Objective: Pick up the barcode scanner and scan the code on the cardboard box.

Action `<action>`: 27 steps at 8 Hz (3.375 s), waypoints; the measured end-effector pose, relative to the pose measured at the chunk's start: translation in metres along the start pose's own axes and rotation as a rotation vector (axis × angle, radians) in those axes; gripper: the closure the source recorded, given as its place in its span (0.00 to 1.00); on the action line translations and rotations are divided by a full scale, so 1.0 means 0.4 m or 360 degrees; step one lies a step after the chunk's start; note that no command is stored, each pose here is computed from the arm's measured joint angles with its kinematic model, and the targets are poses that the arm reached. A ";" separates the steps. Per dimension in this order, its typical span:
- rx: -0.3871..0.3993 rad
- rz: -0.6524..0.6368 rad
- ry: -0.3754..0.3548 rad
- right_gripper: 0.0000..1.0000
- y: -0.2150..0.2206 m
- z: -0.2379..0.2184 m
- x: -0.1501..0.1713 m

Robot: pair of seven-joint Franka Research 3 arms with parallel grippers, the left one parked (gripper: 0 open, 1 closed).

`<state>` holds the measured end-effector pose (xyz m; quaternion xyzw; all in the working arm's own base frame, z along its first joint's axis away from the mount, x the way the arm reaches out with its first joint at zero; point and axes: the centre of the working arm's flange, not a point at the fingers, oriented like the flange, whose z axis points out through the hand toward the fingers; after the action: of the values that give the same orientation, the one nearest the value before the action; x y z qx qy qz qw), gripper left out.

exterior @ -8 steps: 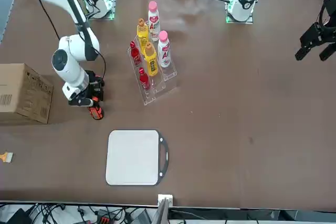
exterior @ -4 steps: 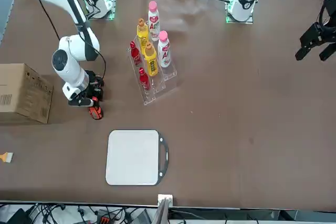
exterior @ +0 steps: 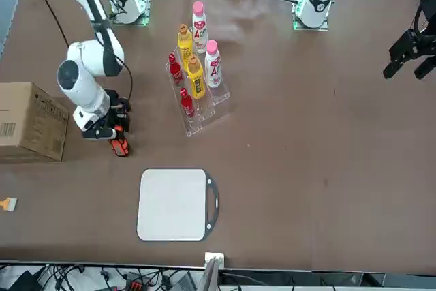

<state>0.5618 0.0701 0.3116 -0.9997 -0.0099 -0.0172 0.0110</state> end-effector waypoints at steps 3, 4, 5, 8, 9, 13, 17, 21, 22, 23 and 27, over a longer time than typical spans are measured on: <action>-0.0016 0.0106 -0.0030 0.57 0.144 -0.330 0.012; -0.0022 0.0113 -0.0003 0.57 0.242 -0.391 0.009; -0.0034 0.0094 0.0032 0.57 0.358 -0.428 0.004; -0.0071 -0.0009 0.0049 0.57 0.728 -0.449 -0.066; -0.0073 -0.0035 0.0038 0.57 0.820 -0.438 -0.091; -0.0065 -0.0081 0.0016 0.57 0.939 -0.394 -0.089; -0.0074 -0.0107 0.0038 0.57 0.924 -0.410 -0.066; -0.0073 -0.0110 0.0037 0.57 0.922 -0.408 -0.063; -0.0073 -0.0116 0.0039 0.57 0.917 -0.409 -0.060; -0.0068 -0.0130 0.0037 0.57 0.904 -0.415 -0.053; 0.0014 -0.0019 -0.0110 0.57 0.579 -0.450 0.027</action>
<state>0.5712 -0.1654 0.4868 -0.9996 -0.0162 0.0173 0.0149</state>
